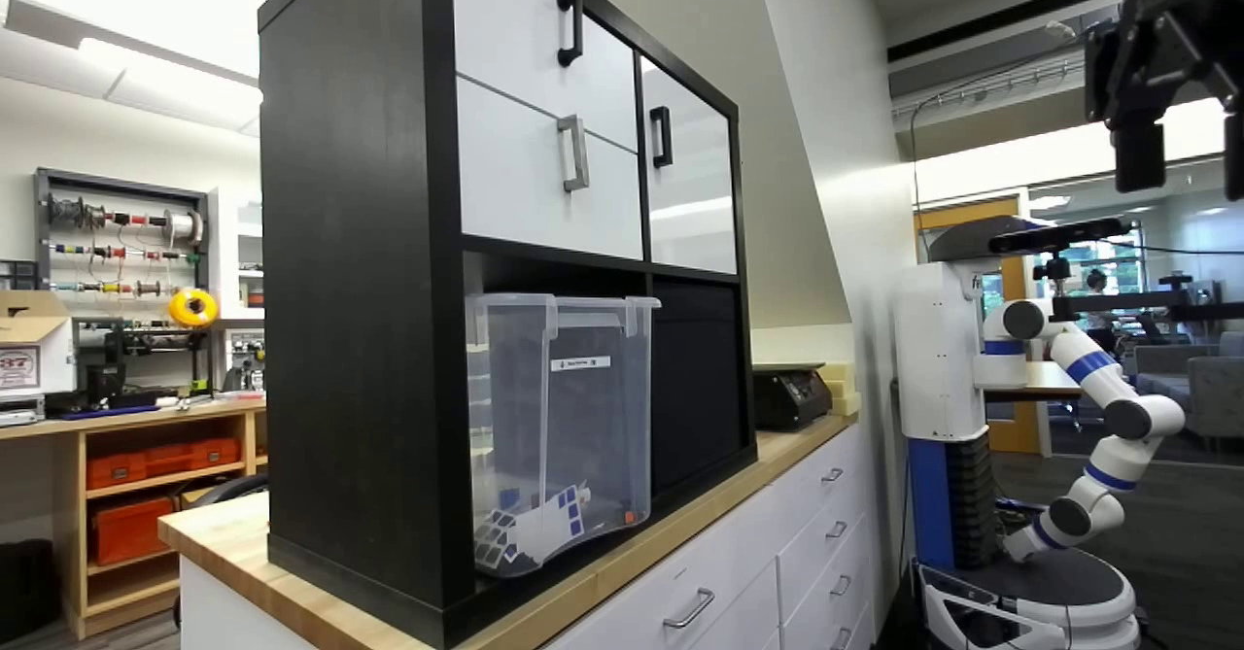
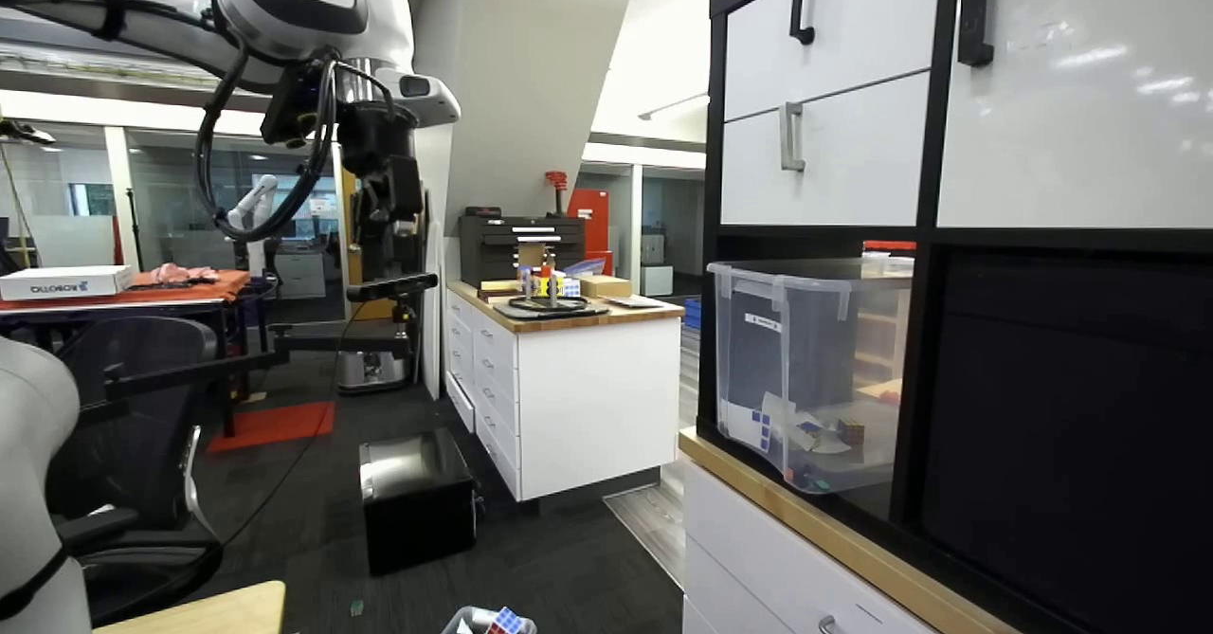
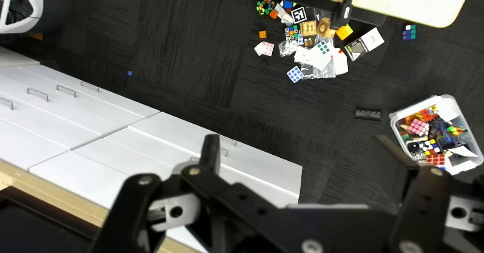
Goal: Pull out the clear storage bin from underneath the cabinet
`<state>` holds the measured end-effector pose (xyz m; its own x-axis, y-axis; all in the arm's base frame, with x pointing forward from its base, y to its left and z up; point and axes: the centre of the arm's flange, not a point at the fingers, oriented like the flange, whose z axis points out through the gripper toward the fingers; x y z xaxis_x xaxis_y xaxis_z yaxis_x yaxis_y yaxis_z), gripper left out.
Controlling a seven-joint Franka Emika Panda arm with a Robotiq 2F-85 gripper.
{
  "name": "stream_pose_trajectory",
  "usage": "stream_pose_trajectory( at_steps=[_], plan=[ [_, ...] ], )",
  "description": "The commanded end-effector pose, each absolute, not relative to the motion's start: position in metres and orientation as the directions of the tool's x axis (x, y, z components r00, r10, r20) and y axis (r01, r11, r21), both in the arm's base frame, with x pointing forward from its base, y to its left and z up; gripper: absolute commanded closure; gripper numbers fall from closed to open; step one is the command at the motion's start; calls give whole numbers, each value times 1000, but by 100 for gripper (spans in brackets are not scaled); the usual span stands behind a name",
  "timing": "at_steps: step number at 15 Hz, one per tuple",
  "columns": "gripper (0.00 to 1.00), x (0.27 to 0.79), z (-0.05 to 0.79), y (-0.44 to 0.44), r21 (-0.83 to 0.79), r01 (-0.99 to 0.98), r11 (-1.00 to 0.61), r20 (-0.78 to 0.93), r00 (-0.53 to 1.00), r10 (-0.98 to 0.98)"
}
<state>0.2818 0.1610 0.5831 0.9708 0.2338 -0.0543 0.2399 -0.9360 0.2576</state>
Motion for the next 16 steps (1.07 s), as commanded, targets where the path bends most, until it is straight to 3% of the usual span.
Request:
stream_pose_trajectory(
  at_steps=[1,16],
  plan=[
    [0,309,585,147,282,233,-931,-25,972,236],
    [0,479,550,101,331,317,-889,92,926,365]
  ],
)
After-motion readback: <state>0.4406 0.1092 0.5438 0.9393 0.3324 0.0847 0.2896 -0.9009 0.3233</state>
